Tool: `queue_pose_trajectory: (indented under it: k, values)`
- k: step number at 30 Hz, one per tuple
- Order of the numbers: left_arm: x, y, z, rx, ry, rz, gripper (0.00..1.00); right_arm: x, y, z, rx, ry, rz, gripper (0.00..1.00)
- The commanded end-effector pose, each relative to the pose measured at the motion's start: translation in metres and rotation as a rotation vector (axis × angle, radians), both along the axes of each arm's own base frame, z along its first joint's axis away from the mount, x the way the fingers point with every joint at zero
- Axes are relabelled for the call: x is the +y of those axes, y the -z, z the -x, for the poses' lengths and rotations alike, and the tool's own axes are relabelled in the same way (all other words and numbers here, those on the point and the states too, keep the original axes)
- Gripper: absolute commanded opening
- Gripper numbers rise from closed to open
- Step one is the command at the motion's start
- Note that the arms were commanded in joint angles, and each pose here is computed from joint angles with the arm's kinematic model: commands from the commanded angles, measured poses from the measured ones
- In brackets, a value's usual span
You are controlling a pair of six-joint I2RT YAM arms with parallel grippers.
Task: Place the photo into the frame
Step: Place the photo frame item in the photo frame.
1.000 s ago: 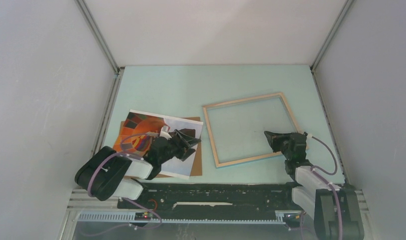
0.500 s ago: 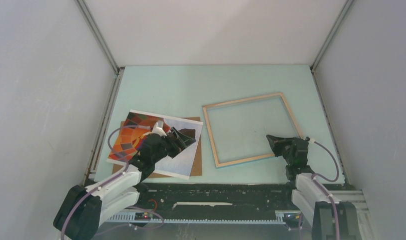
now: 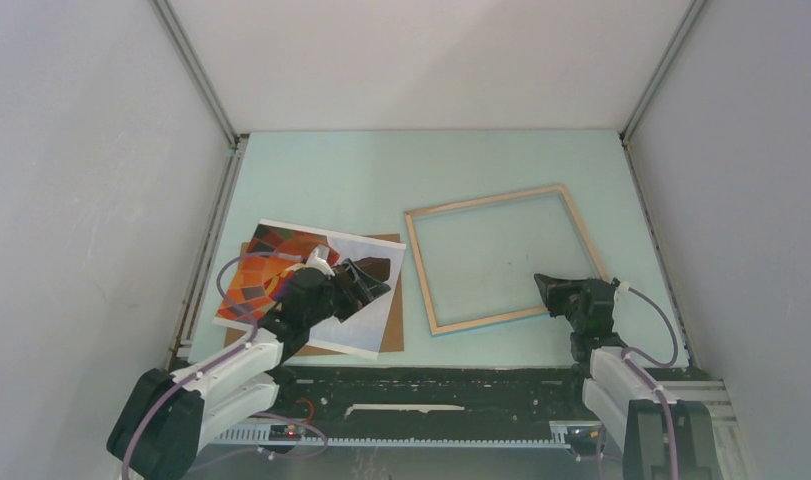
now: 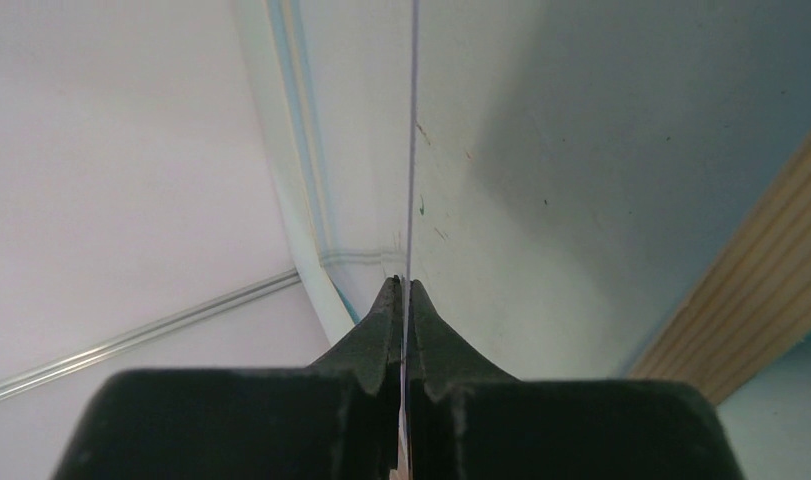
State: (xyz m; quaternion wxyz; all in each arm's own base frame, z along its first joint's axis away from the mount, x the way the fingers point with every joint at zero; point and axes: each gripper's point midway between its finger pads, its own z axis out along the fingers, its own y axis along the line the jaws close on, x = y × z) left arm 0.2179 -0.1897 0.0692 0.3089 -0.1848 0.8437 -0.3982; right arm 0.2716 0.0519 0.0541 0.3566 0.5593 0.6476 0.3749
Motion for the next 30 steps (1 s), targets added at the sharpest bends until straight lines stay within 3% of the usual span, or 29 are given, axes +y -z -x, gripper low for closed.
queue_pose_trajectory:
  k: [1, 30]
  values:
    - [-0.004, -0.02, -0.013, -0.064, 0.018, -0.008, 1.0, -0.007, -0.004, -0.006, -0.032, 0.039, 0.008, 0.0]
    - [-0.01, -0.014, -0.012, -0.046, 0.058, -0.023, 1.0, -0.008, 0.01, 0.008, 0.033, 0.05, 0.007, 0.0]
